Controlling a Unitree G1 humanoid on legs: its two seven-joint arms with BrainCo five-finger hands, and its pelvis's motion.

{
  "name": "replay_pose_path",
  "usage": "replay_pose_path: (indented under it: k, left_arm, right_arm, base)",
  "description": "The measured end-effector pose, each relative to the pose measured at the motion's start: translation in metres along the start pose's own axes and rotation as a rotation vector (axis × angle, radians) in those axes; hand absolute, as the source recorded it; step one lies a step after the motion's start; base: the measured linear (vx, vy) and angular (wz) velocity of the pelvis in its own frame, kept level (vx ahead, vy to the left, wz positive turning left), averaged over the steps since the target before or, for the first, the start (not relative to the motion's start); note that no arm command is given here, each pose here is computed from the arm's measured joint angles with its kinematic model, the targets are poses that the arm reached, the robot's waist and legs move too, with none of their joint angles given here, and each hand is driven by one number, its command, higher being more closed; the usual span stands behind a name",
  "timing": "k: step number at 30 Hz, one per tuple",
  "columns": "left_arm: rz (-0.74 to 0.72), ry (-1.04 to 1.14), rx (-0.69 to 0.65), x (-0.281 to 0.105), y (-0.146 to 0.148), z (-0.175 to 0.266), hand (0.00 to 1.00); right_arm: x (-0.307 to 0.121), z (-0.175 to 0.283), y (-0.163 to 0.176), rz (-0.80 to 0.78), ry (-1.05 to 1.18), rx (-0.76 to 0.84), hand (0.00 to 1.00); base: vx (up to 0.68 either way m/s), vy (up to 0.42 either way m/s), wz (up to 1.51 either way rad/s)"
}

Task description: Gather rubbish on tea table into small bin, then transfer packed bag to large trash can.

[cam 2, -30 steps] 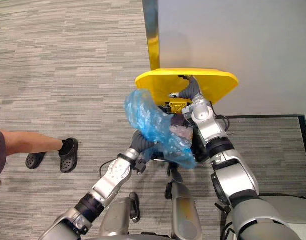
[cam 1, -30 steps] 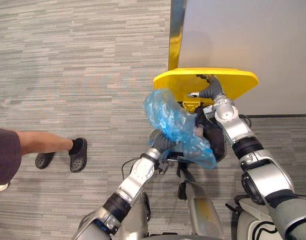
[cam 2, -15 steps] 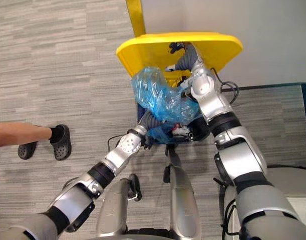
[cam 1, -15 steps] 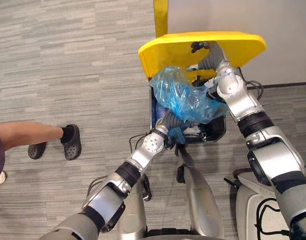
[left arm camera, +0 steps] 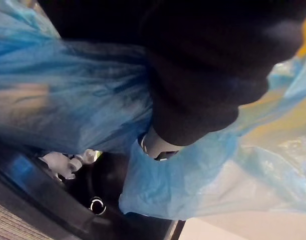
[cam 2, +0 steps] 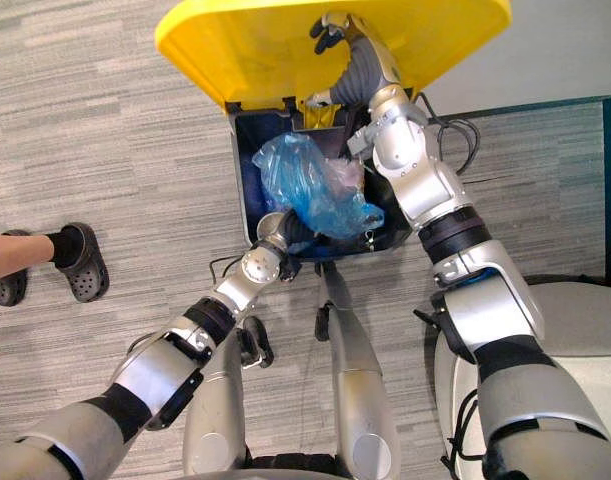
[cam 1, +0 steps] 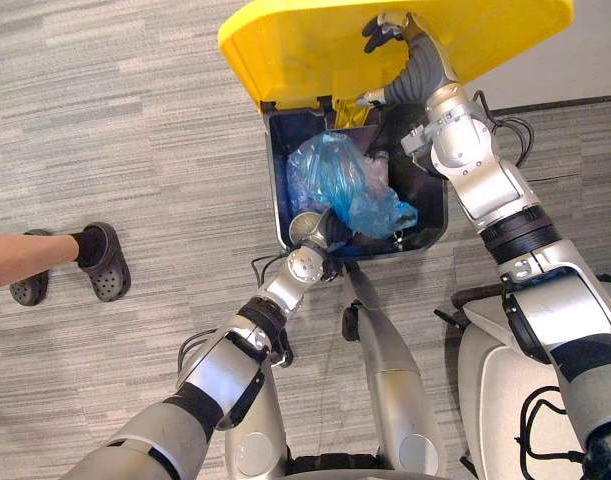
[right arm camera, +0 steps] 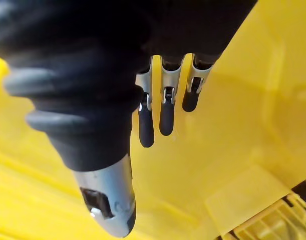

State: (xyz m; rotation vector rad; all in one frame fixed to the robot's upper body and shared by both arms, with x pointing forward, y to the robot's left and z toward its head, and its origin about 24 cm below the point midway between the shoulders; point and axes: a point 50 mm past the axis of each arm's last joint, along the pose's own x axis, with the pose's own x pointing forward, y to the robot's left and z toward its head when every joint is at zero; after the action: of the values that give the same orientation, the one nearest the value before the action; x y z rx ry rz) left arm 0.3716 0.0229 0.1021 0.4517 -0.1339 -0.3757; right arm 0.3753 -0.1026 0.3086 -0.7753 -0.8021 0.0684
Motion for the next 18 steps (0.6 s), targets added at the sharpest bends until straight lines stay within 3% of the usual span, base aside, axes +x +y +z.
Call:
replay_pose_path:
  k: [8, 18]
  left_arm:
    - [0.050, 0.017, 0.027, 0.002, 0.000, 0.002, 0.00]
    - [0.047, 0.059, 0.022, -0.007, -0.007, -0.014, 0.00]
  right_arm:
    - [-0.007, 0.016, 0.011, 0.010, -0.091, 0.059, 0.00]
    - [-0.030, -0.009, 0.029, 0.042, 0.008, 0.098, 0.00]
  base:
    - [0.02, -0.029, -0.03]
    - [0.01, -0.006, 0.04]
